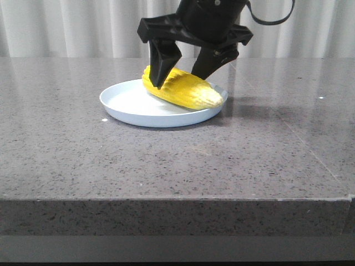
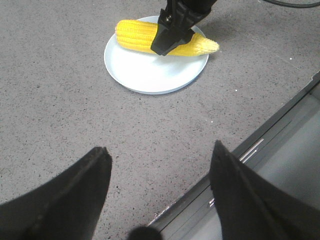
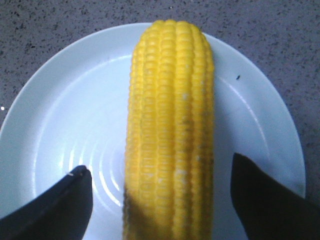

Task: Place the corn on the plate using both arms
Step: 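Carry the corn cob over the plate and lower it onto it, then open the right gripper to release the corn cob on the plate, then raise the right gripper up and away from the plate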

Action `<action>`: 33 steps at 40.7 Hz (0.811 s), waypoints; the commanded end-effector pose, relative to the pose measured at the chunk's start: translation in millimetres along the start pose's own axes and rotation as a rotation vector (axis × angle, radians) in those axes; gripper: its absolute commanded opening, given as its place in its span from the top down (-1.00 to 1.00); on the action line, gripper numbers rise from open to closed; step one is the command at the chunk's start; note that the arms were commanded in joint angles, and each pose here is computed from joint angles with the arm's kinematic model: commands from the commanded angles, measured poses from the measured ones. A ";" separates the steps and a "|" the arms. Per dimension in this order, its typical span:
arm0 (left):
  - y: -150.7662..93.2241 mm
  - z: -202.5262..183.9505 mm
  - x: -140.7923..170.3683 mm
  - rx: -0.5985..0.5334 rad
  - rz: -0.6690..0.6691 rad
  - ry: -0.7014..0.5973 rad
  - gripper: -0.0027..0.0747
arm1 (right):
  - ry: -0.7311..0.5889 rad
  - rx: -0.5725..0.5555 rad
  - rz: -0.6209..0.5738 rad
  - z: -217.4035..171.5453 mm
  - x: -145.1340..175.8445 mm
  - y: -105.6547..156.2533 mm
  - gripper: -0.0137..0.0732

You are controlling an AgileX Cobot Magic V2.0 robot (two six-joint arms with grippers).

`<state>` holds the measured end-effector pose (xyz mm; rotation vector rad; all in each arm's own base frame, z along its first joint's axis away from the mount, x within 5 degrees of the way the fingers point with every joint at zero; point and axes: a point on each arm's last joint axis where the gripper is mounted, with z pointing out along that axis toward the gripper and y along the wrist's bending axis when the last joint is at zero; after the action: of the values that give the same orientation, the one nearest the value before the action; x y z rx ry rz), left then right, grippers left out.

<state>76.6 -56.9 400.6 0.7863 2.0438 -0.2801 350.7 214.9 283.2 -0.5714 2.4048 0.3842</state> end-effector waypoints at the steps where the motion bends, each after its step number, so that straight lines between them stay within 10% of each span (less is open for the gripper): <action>1: 0.4 -5.5 -10.7 0.001 -0.001 -0.089 -0.17 | -0.154 -0.018 -0.012 -53.0 -26.8 6.9 -0.69; 16: 0.4 -5.5 -10.7 0.001 -0.001 -0.089 -0.17 | -0.147 0.014 -0.091 -169.1 -11.0 13.6 -0.69; 33: 0.4 -5.5 -10.7 0.001 -0.001 -0.089 -0.17 | -0.272 0.043 -0.131 -259.2 80.2 10.3 -0.69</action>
<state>76.6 -56.9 400.6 0.7863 2.0438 -0.2801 176.0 108.7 420.0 -0.6283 2.2077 0.3370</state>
